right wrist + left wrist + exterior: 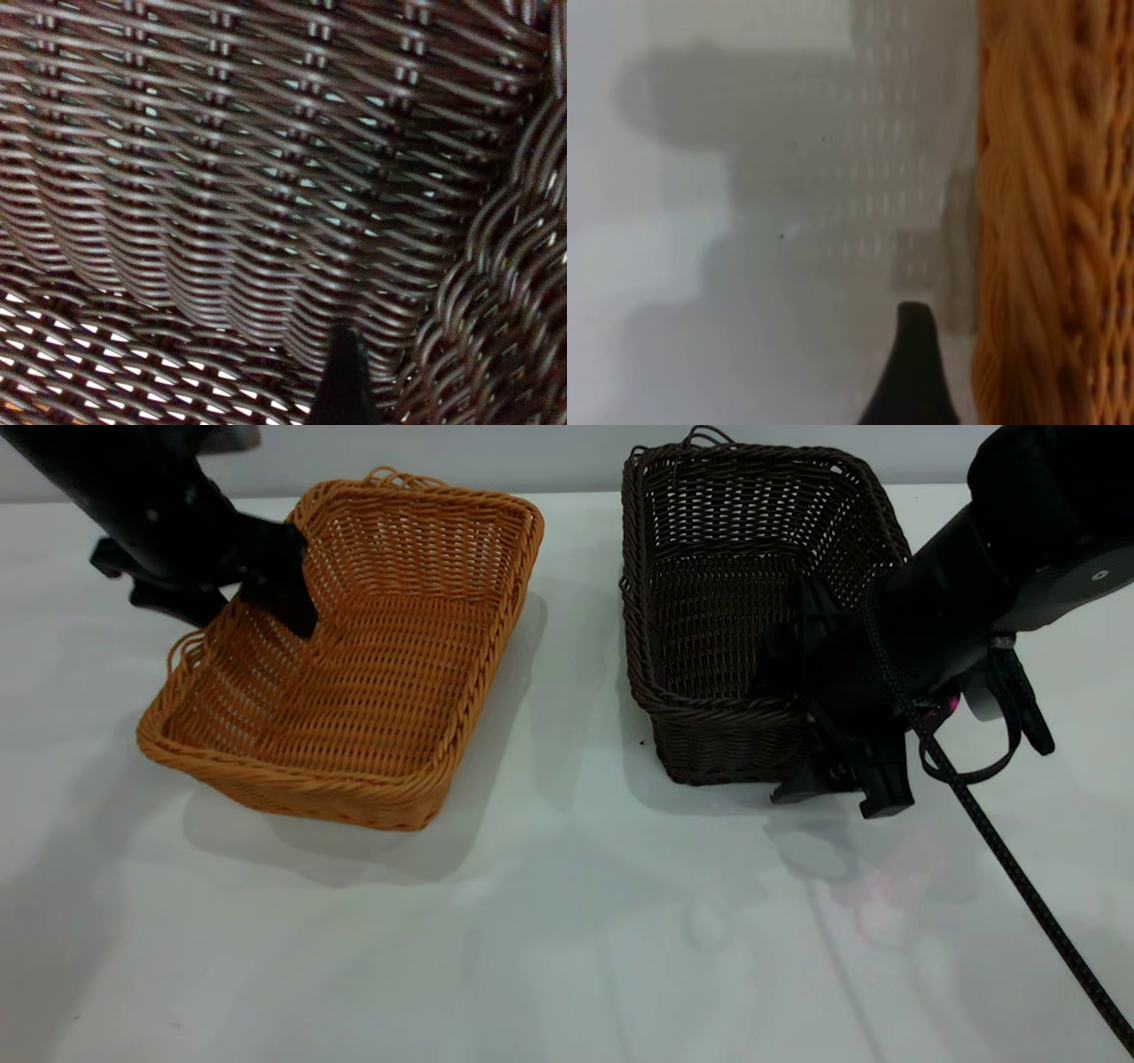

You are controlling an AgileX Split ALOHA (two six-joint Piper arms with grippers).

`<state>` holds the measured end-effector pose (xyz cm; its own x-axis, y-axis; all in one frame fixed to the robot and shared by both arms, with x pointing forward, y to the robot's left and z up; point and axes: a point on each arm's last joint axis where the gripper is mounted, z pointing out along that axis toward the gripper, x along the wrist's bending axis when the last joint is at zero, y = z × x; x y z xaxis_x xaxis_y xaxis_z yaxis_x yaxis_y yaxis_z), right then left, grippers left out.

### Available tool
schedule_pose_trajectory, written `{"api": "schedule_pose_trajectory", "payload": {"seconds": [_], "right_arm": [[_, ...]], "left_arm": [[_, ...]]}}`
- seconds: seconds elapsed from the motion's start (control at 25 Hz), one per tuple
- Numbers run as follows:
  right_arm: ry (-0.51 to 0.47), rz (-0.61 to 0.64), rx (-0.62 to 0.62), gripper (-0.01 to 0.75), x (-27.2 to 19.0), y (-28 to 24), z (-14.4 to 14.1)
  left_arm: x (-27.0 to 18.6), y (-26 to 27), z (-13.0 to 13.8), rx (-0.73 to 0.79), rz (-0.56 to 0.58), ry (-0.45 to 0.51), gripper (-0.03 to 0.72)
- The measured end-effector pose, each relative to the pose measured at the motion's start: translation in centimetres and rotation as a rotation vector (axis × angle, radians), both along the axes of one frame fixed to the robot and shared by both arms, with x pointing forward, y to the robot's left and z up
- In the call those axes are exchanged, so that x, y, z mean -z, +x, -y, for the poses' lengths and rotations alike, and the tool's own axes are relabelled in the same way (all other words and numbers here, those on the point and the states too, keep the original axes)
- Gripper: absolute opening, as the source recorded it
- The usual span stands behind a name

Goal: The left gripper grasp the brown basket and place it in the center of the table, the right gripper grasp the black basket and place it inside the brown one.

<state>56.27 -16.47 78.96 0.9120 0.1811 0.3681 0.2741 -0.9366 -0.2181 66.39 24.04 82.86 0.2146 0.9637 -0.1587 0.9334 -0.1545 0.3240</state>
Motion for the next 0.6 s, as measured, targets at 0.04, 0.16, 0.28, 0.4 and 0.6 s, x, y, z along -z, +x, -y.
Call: {"api": "schedule_pose_trajectory", "payload": {"seconds": [0.04, 0.16, 0.28, 0.4, 0.6], "right_arm": [[-0.001, 0.000, 0.000, 0.495, 0.0, 0.0, 0.0], [-0.001, 0.000, 0.000, 0.385, 0.0, 0.0, 0.0], [-0.001, 0.000, 0.001, 0.225, 0.0, 0.0, 0.0], [0.007, -0.002, 0.030, 0.119, -0.1, 0.2, 0.3], [-0.001, 0.072, 0.005, 0.090, -1.9, 1.4, 2.1]], "left_arm": [[0.3, -0.1, 0.1, -0.001, -0.007, -0.001, 0.532], [0.7, -0.1, 0.0, -0.002, -0.013, 0.000, 0.420], [0.7, 0.0, 0.0, -0.004, -0.006, 0.001, 0.251], [0.7, 0.0, 0.0, -0.002, -0.009, 0.001, 0.089], [0.7, -0.1, 0.1, 0.015, -0.007, 0.004, 0.078]]}}
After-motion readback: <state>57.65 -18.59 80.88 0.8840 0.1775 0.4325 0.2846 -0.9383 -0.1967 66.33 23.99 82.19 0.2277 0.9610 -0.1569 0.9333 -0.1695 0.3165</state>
